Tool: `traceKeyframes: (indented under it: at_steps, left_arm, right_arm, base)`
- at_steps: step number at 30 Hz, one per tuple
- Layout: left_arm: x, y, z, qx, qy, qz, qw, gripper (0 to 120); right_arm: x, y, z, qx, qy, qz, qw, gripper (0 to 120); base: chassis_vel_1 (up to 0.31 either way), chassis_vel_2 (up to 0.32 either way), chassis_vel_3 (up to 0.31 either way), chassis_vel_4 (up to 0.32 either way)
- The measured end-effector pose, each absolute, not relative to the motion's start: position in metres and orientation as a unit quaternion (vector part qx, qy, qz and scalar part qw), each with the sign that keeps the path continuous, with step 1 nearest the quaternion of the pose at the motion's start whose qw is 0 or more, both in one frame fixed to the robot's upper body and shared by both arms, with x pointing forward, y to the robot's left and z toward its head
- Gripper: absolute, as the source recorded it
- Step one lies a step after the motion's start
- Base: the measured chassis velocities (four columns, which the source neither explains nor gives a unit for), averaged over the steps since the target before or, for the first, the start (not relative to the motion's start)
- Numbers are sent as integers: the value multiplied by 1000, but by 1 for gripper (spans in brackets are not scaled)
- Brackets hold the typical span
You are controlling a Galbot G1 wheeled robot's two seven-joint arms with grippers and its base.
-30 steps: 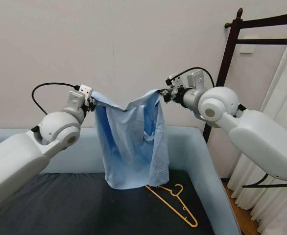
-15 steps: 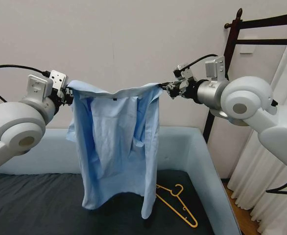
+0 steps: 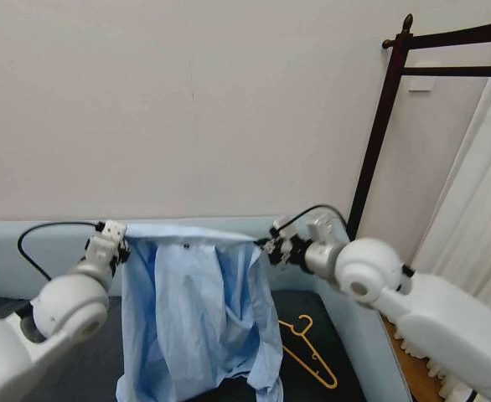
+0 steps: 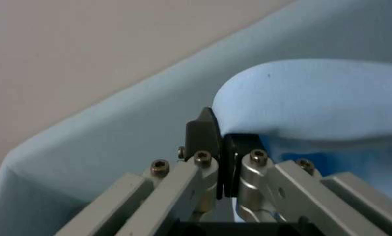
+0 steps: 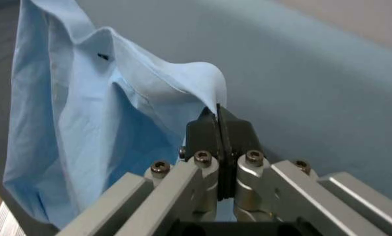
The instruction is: Pick up the clothes from the sofa and hang them on the clothes hanger.
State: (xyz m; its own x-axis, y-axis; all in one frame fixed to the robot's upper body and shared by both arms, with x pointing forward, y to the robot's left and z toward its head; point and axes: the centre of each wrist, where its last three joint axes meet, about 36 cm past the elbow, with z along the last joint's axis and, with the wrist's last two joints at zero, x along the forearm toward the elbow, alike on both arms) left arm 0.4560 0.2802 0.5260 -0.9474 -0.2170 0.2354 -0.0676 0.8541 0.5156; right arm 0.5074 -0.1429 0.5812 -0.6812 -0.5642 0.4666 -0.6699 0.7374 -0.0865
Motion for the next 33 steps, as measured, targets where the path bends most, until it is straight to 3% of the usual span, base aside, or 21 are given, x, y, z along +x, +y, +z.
traceKeyframes:
  at_steps: [6, 11, 21, 31, 33]
  left_arm:
    - [470, 260, 449, 66, -951, -240, 182, 0]
    - [481, 257, 411, 68, -947, -230, 212, 0]
    - [502, 256, 408, 79, -946, -221, 223, 0]
    - [506, 245, 395, 75, -943, -214, 242, 0]
    - [505, 241, 391, 72, -943, -212, 247, 0]
  right_arm:
    - [530, -124, 505, 333, -894, 137, 267, 0]
    - [549, -120, 471, 318, -892, 138, 290, 0]
    - [585, -129, 456, 285, -901, 135, 298, 0]
    - [566, -159, 444, 284, -897, 132, 311, 32]
    - [559, -180, 443, 272, -902, 125, 311, 43]
  base:
    - [0, 0, 0, 0]
    - [0, 0, 0, 0]
    - [0, 0, 0, 0]
    - [0, 0, 0, 0]
    - [0, 0, 0, 0]
